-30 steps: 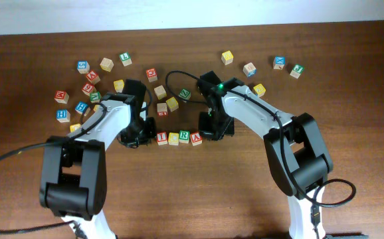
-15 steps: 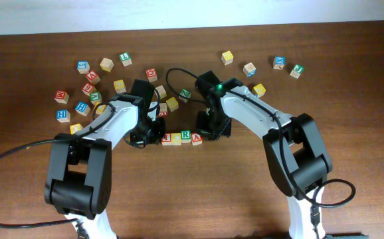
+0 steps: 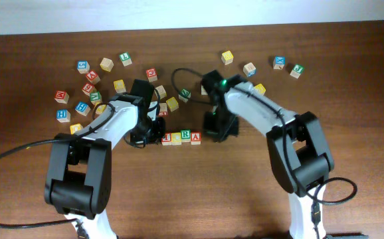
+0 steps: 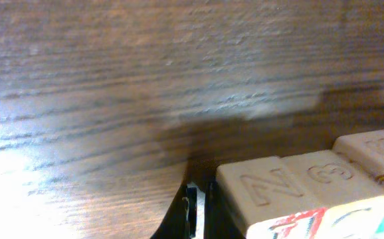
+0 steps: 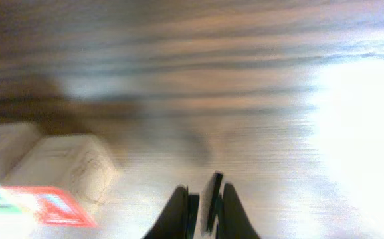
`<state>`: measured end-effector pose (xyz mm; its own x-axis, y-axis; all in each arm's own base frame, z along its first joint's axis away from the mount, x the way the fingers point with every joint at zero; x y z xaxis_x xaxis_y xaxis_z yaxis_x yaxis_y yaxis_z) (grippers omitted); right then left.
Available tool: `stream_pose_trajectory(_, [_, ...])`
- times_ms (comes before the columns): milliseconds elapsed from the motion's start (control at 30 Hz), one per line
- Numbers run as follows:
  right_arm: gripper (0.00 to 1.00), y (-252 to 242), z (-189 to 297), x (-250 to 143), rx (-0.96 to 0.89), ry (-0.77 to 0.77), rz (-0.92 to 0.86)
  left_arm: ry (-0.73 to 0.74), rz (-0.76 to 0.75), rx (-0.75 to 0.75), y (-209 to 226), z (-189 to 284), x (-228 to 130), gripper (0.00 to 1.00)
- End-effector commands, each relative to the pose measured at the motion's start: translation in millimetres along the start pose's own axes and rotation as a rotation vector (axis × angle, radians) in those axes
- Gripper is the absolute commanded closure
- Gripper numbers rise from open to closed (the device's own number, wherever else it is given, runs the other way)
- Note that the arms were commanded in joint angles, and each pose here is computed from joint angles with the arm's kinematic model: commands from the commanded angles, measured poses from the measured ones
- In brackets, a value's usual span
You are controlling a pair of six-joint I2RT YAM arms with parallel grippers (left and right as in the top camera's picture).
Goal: Spell out ICRA
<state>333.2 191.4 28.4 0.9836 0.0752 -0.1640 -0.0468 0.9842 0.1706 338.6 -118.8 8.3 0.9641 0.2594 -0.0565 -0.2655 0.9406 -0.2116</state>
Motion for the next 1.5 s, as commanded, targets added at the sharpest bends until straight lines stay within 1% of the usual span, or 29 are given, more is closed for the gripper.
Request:
stream_pose_trajectory(0, [0.96, -11, 51, 34, -0.038, -0.116, 0.076, 0.023, 0.037, 0.015, 18, -5, 4, 1.0])
stream_pose_trajectory(100, [0.96, 9, 72, 51, -0.004, -0.204, 0.129, 0.015, 0.094, 0.012, 35, -1, 13, 1.0])
stream_pose_trajectory(267, [0.95, 73, 71, 72, 0.059, -0.371, 0.272, 0.031, 0.273, 0.015, 77, 9, 22, 1.0])
stream_pose_trajectory(300, [0.95, 89, 72, 76, 0.034, -0.429, 0.311, 0.038, 0.31, 0.015, 89, 12, 23, 1.0])
stream_pose_trajectory(400, [0.96, 94, 67, 75, -0.039, -0.463, 0.281, 0.038, 0.328, 0.015, 94, 13, 24, 1.0])
stream_pose_trajectory(467, [0.96, 101, 57, 75, -0.037, -0.456, 0.295, 0.036, 0.327, 0.014, 94, 13, 24, 1.0])
stream_pose_trajectory(533, [0.96, 106, 33, 72, -0.053, -0.414, 0.312, 0.035, 0.327, 0.014, 94, 13, 25, 1.0])
stream_pose_trajectory(600, [0.96, 108, 20, 70, -0.062, -0.39, 0.321, 0.035, 0.326, 0.014, 94, 13, 24, 1.0])
stream_pose_trajectory(767, [0.96, 116, 12, 64, -0.067, -0.377, 0.341, 0.034, 0.326, 0.013, 94, 13, 25, 1.0])
stream_pose_trajectory(867, [0.96, 110, -4, 61, -0.083, -0.333, 0.311, 0.035, 0.326, 0.013, 94, 13, 25, 1.0])
stream_pose_trajectory(1233, [0.96, 99, -14, 49, -0.112, -0.268, 0.273, 0.035, 0.326, 0.013, 94, 13, 25, 1.0])
stream_pose_trajectory(1467, [0.96, 105, -15, 44, -0.075, -0.243, 0.277, 0.034, 0.325, 0.013, 94, 13, 25, 1.0])
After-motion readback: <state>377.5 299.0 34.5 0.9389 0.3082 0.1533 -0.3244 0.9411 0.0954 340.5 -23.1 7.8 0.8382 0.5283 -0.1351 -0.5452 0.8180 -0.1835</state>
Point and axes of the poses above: each gripper's point midway between its finger pads, its own z axis back along the fingers, its own y axis along the line the jaws close on, x = y × z, the point moved 1 cm from there along z, back along the fingers, and after that the axes turned 14 degrees about z, right-handed, at the moved point
